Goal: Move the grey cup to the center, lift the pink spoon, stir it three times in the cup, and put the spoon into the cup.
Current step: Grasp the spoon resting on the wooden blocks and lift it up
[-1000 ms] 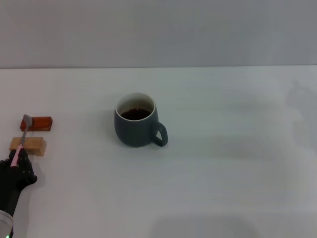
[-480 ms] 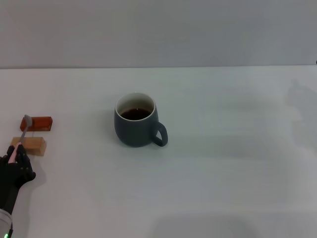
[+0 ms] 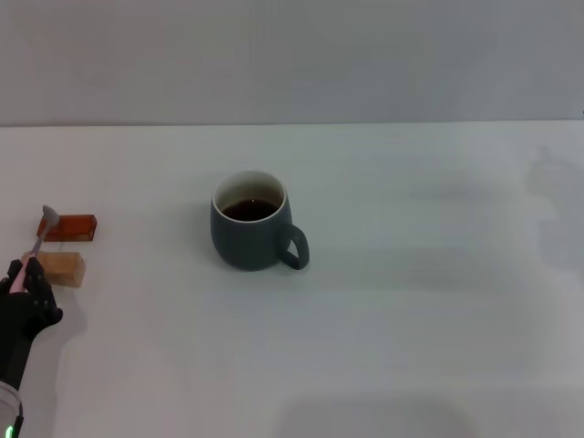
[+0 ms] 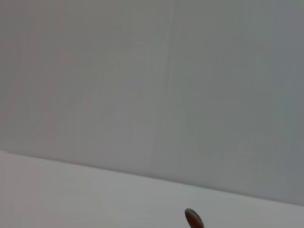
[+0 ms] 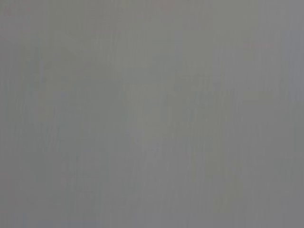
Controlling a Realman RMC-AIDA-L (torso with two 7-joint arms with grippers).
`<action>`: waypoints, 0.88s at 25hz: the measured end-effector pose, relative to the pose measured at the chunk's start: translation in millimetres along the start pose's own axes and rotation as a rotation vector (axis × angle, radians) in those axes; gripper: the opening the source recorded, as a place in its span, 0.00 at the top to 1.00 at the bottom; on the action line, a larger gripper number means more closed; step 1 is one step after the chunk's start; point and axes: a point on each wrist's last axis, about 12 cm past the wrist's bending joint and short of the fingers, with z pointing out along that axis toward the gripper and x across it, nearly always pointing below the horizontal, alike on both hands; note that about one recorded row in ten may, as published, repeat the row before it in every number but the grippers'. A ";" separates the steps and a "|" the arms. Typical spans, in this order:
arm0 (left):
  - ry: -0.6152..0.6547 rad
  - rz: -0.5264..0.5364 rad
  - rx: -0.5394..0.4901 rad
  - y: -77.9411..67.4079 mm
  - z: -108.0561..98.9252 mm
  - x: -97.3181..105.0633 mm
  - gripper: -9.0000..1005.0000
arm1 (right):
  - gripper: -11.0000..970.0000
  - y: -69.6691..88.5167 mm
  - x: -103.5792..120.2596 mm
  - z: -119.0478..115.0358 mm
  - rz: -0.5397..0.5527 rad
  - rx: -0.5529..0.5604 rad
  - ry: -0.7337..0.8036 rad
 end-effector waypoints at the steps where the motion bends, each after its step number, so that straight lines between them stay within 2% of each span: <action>1: -0.007 -0.004 0.000 -0.8 0.0 -1.1 0.85 | 0.99 -0.2 0.0 0.0 0.000 0.001 0.000; 6: -0.035 -0.028 0.006 -4.2 -0.1 -7.7 0.85 | 0.99 -1.1 -0.1 0.0 0.000 0.003 0.000; 11: -0.069 -0.066 0.028 -4.2 -0.8 -22.7 0.85 | 0.99 -1.7 0.4 0.3 0.001 0.006 0.002; 12: -0.070 -0.090 0.041 -3.0 -1.5 -31.6 0.85 | 0.99 -1.8 0.6 0.3 0.001 0.006 0.002; 14: -0.066 -0.102 0.049 -2.2 -1.5 -36.5 0.85 | 0.99 -2.0 0.6 0.4 0.001 0.007 0.002; 15: -0.055 -0.124 0.072 -1.1 -0.3 -48.4 0.85 | 0.99 -3.0 0.5 0.5 0.001 0.010 0.002; 16: -0.055 -0.124 0.072 -1.1 -0.3 -48.4 0.85 | 0.99 -3.0 0.5 0.5 0.001 0.010 0.002; 19: -0.024 -0.144 0.108 0.5 4.4 -65.9 0.85 | 0.99 -4.9 0.3 0.6 0.002 0.016 0.001; 20: 0.000 -0.151 0.133 0.5 8.5 -78.5 0.85 | 0.99 -5.4 0.4 0.6 0.003 0.018 0.001; 22: 0.015 -0.152 0.144 0.6 10.0 -84.3 0.85 | 0.99 -5.7 0.6 0.5 0.003 0.019 0.002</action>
